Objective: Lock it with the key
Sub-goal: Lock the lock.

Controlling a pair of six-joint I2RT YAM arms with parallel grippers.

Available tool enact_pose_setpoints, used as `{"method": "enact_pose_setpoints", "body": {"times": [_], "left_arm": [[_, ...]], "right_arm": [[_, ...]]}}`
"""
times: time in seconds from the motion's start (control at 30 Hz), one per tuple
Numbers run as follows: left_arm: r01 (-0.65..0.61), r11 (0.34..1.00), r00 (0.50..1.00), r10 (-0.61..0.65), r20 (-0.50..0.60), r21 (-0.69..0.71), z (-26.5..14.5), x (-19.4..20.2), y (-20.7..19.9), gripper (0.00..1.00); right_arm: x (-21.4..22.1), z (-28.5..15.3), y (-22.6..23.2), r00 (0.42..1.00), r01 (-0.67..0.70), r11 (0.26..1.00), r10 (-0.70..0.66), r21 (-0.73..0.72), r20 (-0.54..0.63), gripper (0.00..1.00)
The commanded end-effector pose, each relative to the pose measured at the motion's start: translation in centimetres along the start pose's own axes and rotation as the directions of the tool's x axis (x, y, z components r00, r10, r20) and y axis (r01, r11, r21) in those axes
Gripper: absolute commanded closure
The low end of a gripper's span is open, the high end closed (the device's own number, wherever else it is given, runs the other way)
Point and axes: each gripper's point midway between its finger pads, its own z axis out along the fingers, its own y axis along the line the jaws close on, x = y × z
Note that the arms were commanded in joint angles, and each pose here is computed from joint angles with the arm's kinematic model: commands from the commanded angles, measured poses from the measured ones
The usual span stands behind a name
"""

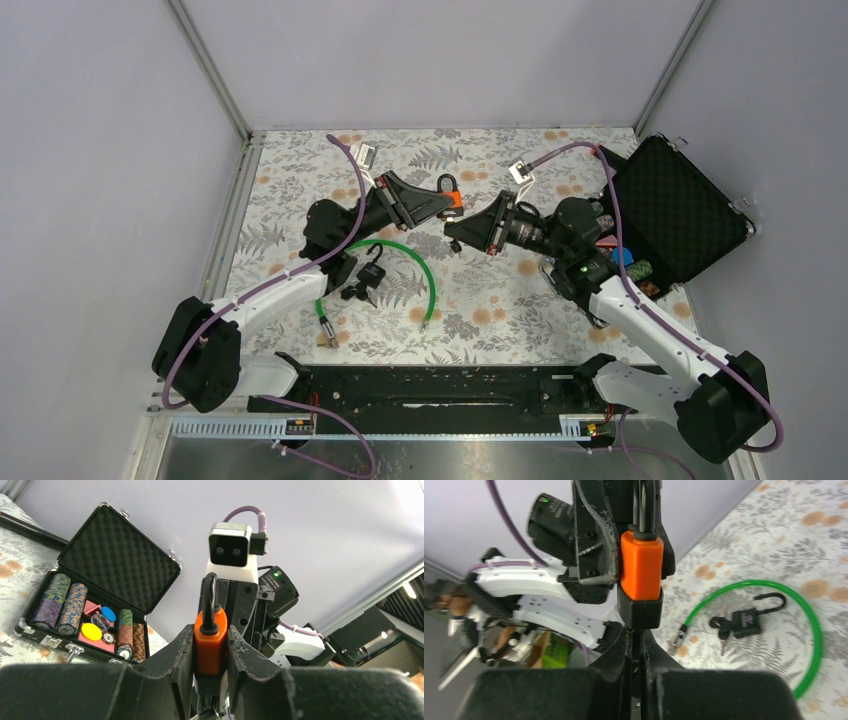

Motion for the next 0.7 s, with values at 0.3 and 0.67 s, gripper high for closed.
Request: {"method": "enact_pose_setpoints", "body": {"times": [0.3,0.67], "left_arm": [[-0.141,0.988,0.873,0.153,0.463,-0.061,-2.6,-12.7,-4.3,1.00],[-0.215,0.945,0.840,0.308,0.446,-0.248,-3.9,-13.5,-3.0,1.00]], "right_arm": [[8.9,-0.7,-2.1,0.929,-0.086,0.993,0.109,0.082,-0.355,1.00],[7.8,-1.0,4.1,0.911,-0.222,0.957,0.134,-0.188,-0.391,1.00]]}}
